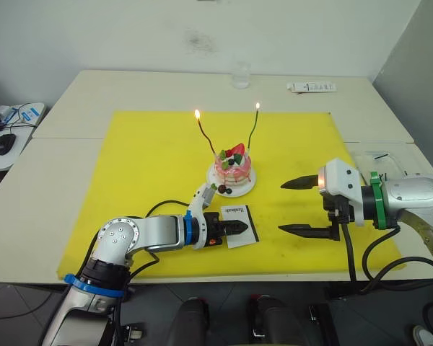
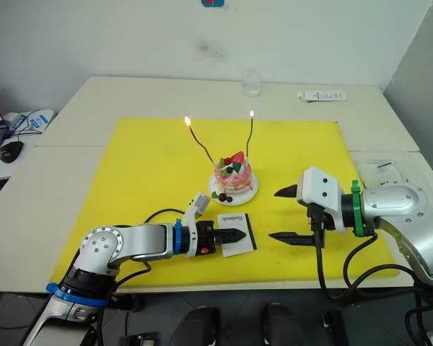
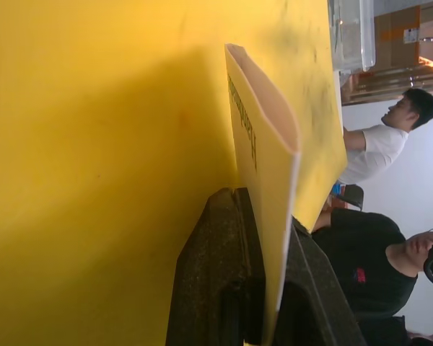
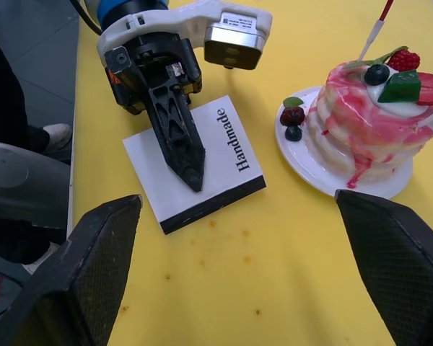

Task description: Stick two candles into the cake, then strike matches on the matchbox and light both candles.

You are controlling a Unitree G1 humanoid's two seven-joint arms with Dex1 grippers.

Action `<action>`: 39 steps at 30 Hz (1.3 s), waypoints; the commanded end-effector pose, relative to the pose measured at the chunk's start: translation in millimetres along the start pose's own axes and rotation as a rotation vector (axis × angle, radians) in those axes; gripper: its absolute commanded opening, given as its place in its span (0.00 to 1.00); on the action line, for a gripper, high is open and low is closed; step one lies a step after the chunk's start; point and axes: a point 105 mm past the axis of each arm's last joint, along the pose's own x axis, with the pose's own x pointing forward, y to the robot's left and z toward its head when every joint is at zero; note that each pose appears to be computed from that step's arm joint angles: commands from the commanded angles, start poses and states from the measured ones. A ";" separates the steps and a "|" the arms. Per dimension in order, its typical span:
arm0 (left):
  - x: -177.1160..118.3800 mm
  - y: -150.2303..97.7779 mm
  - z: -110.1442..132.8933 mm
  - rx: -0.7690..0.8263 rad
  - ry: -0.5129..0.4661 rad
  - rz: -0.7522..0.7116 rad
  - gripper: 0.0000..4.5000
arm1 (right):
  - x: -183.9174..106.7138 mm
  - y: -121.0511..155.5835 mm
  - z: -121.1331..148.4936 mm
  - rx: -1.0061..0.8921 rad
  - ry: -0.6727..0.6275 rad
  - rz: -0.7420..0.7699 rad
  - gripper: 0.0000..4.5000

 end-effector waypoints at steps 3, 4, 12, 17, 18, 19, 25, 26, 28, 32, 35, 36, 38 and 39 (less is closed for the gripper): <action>-8.7 6.4 6.7 0.024 -0.026 0.040 0.45 | -0.1 -3.0 5.2 -0.021 -0.013 -0.016 1.00; -11.3 7.2 8.7 0.026 -0.036 0.046 0.52 | 0.4 -3.4 4.9 -0.020 -0.014 -0.016 1.00; -43.2 18.8 9.8 0.045 -0.078 0.125 0.90 | 5.7 -10.1 0.7 -0.001 -0.026 -0.028 1.00; -67.2 27.3 10.9 0.062 -0.106 0.173 0.90 | 7.9 -16.8 -2.1 -0.006 -0.027 -0.038 1.00; -73.3 28.7 11.0 0.079 -0.108 0.187 0.90 | 8.2 -17.8 -2.9 -0.007 -0.027 -0.039 1.00; -79.5 30.4 11.5 0.098 -0.111 0.204 0.90 | 8.4 -18.6 -4.1 -0.008 -0.026 -0.039 1.00; -119.0 23.9 27.7 0.395 -0.209 0.274 0.90 | 2.4 -28.8 -17.7 0.013 -0.015 -0.070 1.00; -124.6 21.0 30.5 0.512 -0.218 0.294 0.90 | 0.4 -30.3 -19.7 0.029 -0.023 -0.079 1.00; -137.3 19.5 36.0 0.679 -0.234 0.327 0.90 | -4.6 -32.2 -24.3 0.053 -0.036 -0.095 1.00; -164.7 29.5 48.4 0.893 -0.270 0.416 0.90 | -15.3 -38.2 -33.4 0.090 -0.052 -0.159 1.00; -182.7 30.0 62.6 0.954 -0.339 0.461 0.90 | -21.9 -39.4 -33.5 0.097 -0.066 -0.180 1.00; -188.9 29.1 68.0 0.979 -0.362 0.481 0.90 | -23.9 -39.1 -33.1 0.095 -0.068 -0.183 1.00; -198.8 30.1 74.4 1.033 -0.387 0.531 0.90 | -26.3 -39.1 -31.5 0.096 -0.076 -0.197 1.00; -202.6 32.8 75.8 1.039 -0.390 0.554 0.90 | -26.9 -39.5 -31.3 0.091 -0.072 -0.207 1.00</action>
